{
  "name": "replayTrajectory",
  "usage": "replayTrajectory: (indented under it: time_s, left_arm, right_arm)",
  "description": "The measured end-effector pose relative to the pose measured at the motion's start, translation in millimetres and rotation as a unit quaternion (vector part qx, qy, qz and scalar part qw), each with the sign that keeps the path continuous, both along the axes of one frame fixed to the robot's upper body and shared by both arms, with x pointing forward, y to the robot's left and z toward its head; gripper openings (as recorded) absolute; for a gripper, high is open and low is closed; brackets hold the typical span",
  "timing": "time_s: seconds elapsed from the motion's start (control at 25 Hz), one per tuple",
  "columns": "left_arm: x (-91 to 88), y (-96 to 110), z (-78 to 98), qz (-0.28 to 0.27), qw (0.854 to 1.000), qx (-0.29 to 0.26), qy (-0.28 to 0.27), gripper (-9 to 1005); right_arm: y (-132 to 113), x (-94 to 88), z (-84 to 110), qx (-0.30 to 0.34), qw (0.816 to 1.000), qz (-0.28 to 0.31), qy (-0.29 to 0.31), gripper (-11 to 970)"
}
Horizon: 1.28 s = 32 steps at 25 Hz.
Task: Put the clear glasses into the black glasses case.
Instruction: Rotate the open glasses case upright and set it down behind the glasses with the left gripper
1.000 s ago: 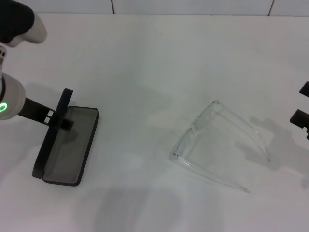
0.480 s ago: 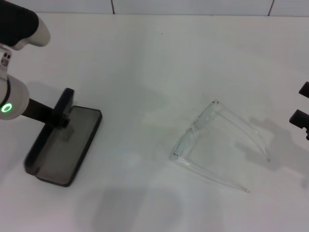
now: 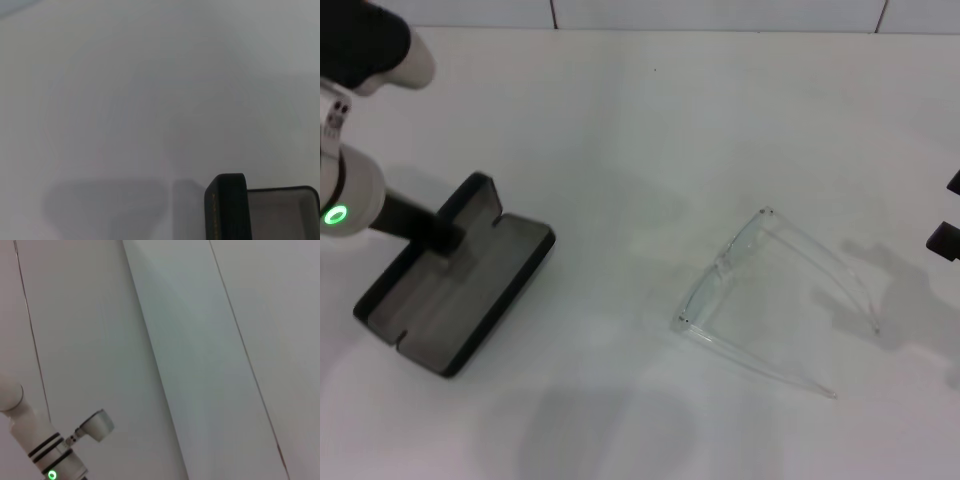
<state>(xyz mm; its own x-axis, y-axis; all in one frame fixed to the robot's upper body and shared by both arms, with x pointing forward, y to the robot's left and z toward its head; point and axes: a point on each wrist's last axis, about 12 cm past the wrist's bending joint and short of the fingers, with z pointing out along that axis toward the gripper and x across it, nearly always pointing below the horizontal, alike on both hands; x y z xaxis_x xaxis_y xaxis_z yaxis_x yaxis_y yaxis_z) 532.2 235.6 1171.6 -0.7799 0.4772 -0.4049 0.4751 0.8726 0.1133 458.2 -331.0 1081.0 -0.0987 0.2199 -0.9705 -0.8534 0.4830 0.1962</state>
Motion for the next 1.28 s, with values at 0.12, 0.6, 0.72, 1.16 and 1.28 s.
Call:
replayTrajectory:
  time_s: [0.12, 0.6, 0.72, 1.16, 1.28]
  left_arm:
    - [4.0, -7.3, 10.3, -0.026, 0.999, 0.004, -0.024, 222]
    - [27.3, -86.8, 35.9, -0.289, 0.939, 0.077, -0.171, 210]
    - [28.4, -109.4, 33.8, -0.356, 0.905, 0.097, -0.212, 212]
    - [40.8, -159.0, -11.5, -0.451, 0.853, 0.128, -0.230, 220]
    - [42.2, -164.3, -14.9, -0.456, 0.848, 0.123, -0.243, 222]
  right_arm:
    - [-0.6, 0.0, 0.5, 0.002, 1.000, -0.003, -0.002, 813]
    - [-3.1, -34.3, 9.2, 0.015, 0.994, 0.100, -0.044, 810]
    - [-2.5, -41.8, 6.9, 0.015, 0.992, 0.119, -0.033, 810]
    - [-2.7, -55.6, -1.7, 0.024, 0.993, 0.116, -0.009, 807]
    - [-2.9, -56.2, -2.7, 0.023, 0.993, 0.113, -0.007, 806]
